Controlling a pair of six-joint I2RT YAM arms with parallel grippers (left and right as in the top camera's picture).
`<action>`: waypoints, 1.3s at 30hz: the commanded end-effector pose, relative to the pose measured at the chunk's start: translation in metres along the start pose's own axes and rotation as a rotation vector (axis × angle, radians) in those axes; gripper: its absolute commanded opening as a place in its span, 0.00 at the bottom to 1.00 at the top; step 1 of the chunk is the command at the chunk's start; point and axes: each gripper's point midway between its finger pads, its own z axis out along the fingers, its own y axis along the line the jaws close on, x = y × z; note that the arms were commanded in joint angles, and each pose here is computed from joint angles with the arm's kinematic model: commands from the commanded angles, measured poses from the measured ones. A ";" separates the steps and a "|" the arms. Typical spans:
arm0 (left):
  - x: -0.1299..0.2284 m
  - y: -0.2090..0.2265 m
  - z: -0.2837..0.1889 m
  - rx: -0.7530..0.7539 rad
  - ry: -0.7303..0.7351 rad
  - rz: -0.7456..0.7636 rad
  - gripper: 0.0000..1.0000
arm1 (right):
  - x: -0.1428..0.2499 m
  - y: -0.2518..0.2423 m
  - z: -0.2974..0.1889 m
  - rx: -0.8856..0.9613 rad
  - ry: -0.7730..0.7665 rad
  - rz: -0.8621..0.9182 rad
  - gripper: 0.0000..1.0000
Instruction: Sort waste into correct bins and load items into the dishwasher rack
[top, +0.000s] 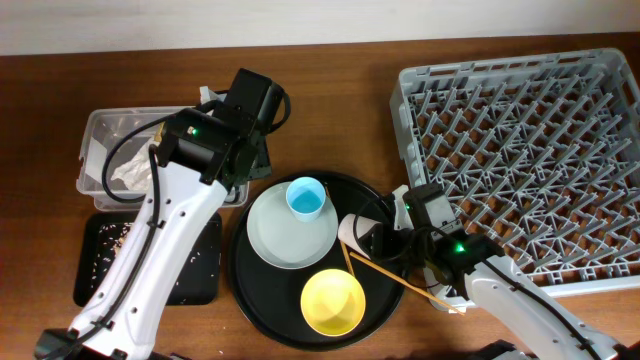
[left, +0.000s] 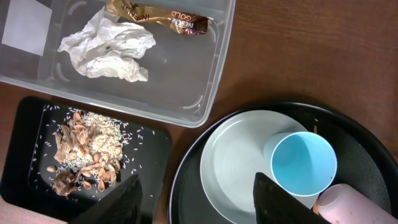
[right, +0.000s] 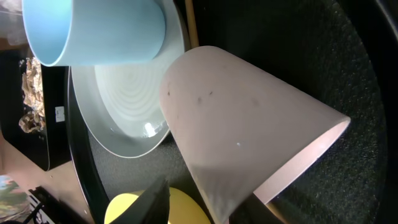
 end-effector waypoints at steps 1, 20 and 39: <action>0.000 0.001 -0.003 0.004 0.000 0.012 0.57 | 0.001 0.000 0.002 0.008 -0.001 -0.008 0.29; 0.002 0.004 -0.003 -0.008 0.009 0.022 0.57 | -0.041 0.024 -0.021 -0.026 -0.189 -0.084 0.12; 0.005 0.006 -0.003 -0.015 0.021 0.045 0.57 | -0.041 0.018 -0.030 0.067 -0.157 -0.199 0.08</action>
